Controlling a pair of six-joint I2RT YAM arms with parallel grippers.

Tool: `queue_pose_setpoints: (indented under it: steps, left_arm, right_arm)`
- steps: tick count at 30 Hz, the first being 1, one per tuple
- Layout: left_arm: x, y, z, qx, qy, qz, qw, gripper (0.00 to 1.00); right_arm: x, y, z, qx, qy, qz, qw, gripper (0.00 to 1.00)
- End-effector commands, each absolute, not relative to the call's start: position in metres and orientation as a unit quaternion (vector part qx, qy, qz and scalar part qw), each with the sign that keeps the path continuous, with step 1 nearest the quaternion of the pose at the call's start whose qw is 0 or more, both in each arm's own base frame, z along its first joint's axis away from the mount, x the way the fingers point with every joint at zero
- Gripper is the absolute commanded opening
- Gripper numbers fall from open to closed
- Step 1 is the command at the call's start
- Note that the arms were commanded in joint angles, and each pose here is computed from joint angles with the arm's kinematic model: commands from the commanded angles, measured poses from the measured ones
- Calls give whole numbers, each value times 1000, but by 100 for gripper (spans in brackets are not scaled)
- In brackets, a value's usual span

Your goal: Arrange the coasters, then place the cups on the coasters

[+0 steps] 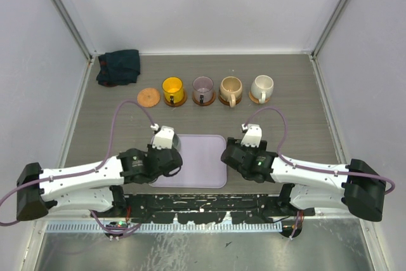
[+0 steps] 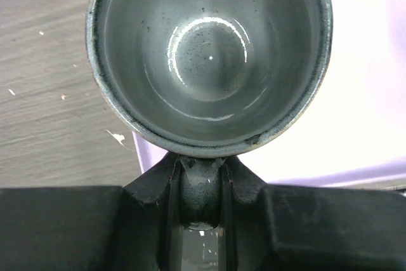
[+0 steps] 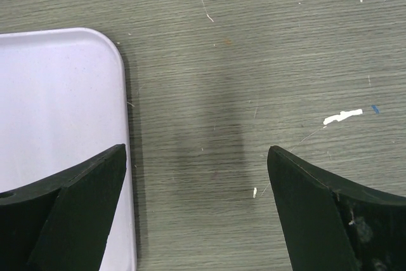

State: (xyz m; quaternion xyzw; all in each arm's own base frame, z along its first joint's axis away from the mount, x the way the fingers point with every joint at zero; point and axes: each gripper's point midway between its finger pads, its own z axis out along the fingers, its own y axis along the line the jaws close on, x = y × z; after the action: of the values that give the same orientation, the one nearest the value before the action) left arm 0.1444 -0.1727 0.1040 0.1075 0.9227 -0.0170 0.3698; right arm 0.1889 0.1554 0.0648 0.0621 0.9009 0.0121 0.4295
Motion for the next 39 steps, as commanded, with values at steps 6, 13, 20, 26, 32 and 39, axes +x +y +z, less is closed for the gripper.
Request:
queue_pose_setpoints:
  steps: [6, 13, 20, 26, 32, 39]
  left_arm:
    - [229, -139, 152, -4, 877, -24, 479, 0]
    - [277, -114, 177, -28, 853, -5, 521, 0]
    - [326, -97, 170, -69, 853, -18, 517, 0]
    - [373, -85, 160, -78, 865, -6, 496, 0]
    - [417, -73, 148, -96, 876, -19, 473, 0]
    - [453, -63, 147, -110, 871, -23, 479, 0]
  right_arm:
    - [196, 161, 65, 65, 894, 15, 443, 96]
    - [196, 159, 63, 68, 893, 15, 445, 96]
    - [200, 157, 65, 69, 888, 8, 456, 96]
    - [205, 152, 72, 74, 880, 1, 470, 96]
    - [220, 133, 88, 97, 868, -18, 487, 96]
    - [236, 107, 104, 124, 855, -36, 502, 96]
